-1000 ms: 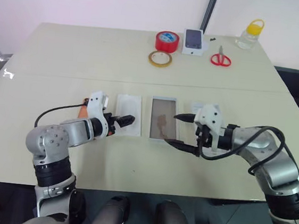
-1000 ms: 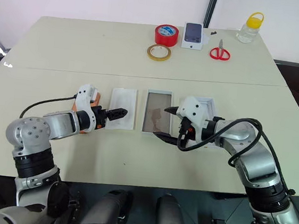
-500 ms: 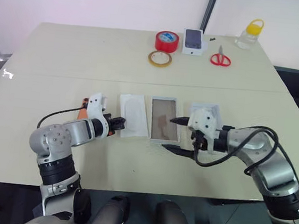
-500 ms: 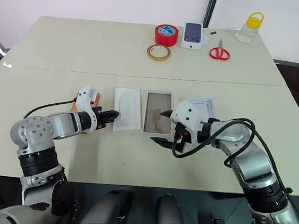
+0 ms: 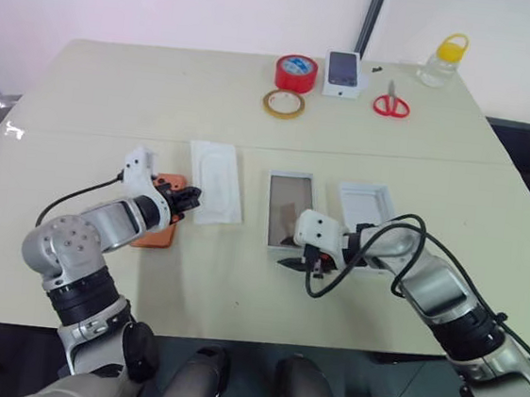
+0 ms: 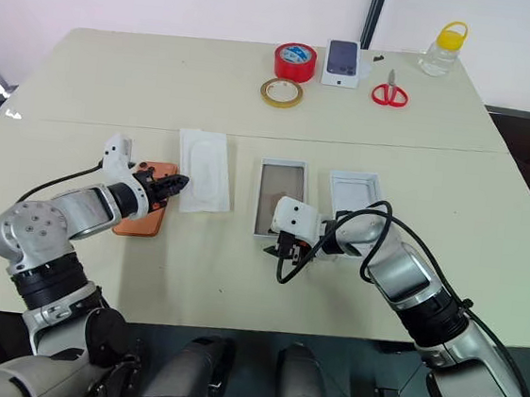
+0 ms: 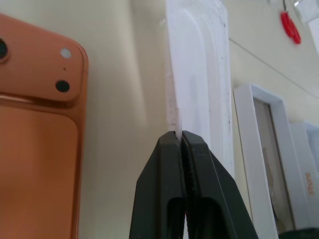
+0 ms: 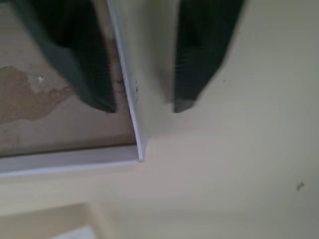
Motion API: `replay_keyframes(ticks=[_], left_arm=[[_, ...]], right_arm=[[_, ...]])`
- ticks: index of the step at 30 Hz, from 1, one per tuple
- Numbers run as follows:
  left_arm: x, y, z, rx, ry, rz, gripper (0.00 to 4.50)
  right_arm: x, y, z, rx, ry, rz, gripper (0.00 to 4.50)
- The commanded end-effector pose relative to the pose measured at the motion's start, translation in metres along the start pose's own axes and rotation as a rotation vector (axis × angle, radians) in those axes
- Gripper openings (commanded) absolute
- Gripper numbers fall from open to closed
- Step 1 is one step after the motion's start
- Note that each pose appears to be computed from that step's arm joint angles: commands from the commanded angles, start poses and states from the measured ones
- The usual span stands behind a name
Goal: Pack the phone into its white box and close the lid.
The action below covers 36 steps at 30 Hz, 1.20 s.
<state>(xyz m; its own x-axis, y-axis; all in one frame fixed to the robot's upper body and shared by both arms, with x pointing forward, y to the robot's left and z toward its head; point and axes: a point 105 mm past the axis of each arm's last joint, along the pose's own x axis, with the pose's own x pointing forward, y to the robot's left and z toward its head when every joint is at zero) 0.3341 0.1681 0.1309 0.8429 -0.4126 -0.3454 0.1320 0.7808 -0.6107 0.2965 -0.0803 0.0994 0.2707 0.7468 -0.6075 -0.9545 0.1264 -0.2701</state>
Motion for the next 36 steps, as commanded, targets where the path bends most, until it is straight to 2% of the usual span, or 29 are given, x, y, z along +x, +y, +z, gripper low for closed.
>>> replay_keyframes(ticks=[1, 5, 11, 16, 20, 24, 28, 32, 36], left_arm=[[-0.008, -0.008, 0.015, 0.016, -0.063, -0.034, 0.0], [-0.012, -0.007, 0.027, 0.003, -0.101, -0.039, 0.0], [-0.015, -0.008, 0.047, -0.011, -0.147, -0.051, 0.0], [-0.014, -0.012, 0.045, 0.003, -0.138, -0.051, 0.0], [-0.015, -0.016, 0.039, -0.005, -0.135, -0.06, 0.0], [-0.014, -0.021, 0.033, -0.018, -0.121, -0.07, 0.0], [-0.012, -0.026, 0.025, -0.017, -0.098, -0.082, 0.0], [-0.008, -0.031, 0.015, -0.009, -0.065, -0.093, 0.0], [-0.002, -0.034, 0.002, -0.013, -0.028, -0.097, 0.0]], right_arm=[[0.0, -0.004, 0.018, -0.086, -0.041, -0.007, 0.04], [0.006, 0.0, 0.031, -0.146, -0.069, 0.007, 0.04], [0.035, 0.01, 0.055, -0.255, -0.093, 0.067, 0.04], [0.056, 0.003, 0.058, -0.313, -0.061, 0.042, 0.04], [0.056, -0.009, 0.067, -0.265, -0.091, -0.017, 0.04], [0.043, -0.01, 0.082, -0.189, -0.187, -0.024, 1.26], [0.016, -0.017, 0.088, -0.139, -0.255, -0.073, 3.29], [-0.015, -0.021, 0.07, -0.103, -0.236, -0.102, 3.29], [-0.032, -0.031, 0.049, -0.059, -0.191, -0.163, 3.29]])
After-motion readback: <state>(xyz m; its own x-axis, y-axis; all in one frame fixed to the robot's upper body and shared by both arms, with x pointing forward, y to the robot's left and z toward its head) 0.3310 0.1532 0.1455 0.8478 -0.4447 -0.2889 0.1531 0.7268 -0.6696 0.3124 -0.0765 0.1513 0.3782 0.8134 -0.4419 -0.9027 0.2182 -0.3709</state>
